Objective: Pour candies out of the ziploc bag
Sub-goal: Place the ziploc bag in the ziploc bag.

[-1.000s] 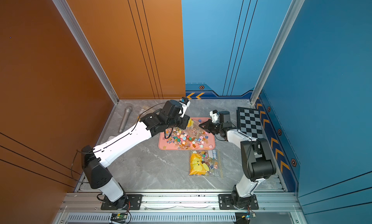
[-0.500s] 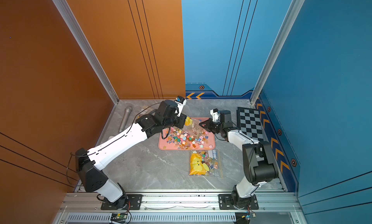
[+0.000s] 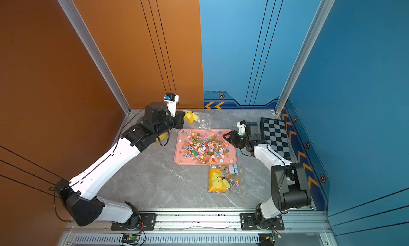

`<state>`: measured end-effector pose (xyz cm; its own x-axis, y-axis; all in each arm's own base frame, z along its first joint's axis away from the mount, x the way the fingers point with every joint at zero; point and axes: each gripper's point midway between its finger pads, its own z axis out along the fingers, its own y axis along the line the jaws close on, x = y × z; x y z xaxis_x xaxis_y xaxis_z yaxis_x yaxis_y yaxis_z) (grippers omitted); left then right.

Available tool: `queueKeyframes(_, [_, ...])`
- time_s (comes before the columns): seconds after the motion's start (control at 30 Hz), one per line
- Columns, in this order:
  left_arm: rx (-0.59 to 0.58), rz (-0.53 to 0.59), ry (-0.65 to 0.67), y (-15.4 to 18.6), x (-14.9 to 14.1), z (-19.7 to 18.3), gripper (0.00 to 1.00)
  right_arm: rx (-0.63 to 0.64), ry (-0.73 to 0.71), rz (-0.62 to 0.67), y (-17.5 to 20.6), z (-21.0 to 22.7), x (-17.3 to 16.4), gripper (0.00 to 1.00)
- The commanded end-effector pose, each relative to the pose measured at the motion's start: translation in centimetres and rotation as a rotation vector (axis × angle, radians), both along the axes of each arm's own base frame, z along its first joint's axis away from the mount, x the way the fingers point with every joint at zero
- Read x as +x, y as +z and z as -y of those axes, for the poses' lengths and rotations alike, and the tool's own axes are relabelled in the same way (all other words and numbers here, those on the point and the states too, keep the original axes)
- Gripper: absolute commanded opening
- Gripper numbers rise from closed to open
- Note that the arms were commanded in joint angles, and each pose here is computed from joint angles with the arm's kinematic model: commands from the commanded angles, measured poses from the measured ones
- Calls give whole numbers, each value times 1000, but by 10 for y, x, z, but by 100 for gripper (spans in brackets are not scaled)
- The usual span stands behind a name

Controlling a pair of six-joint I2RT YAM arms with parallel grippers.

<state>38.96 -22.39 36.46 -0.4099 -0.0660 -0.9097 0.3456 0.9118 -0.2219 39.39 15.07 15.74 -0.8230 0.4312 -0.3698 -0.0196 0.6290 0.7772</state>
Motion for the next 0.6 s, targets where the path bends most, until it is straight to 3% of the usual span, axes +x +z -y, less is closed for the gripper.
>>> queueKeyframes(0.0, [-37,1,40,1,7,-23,0,-38,-10,-1,0,5,-9,43])
queueKeyframes(0.3, [-119,-10,209,-20,40,-95,0,-50,-19,-4,0,8,-16,43])
queueKeyframes(0.57, [-217,252,365,11,46,-163,0,-55,-21,-6,0,10,-18,43])
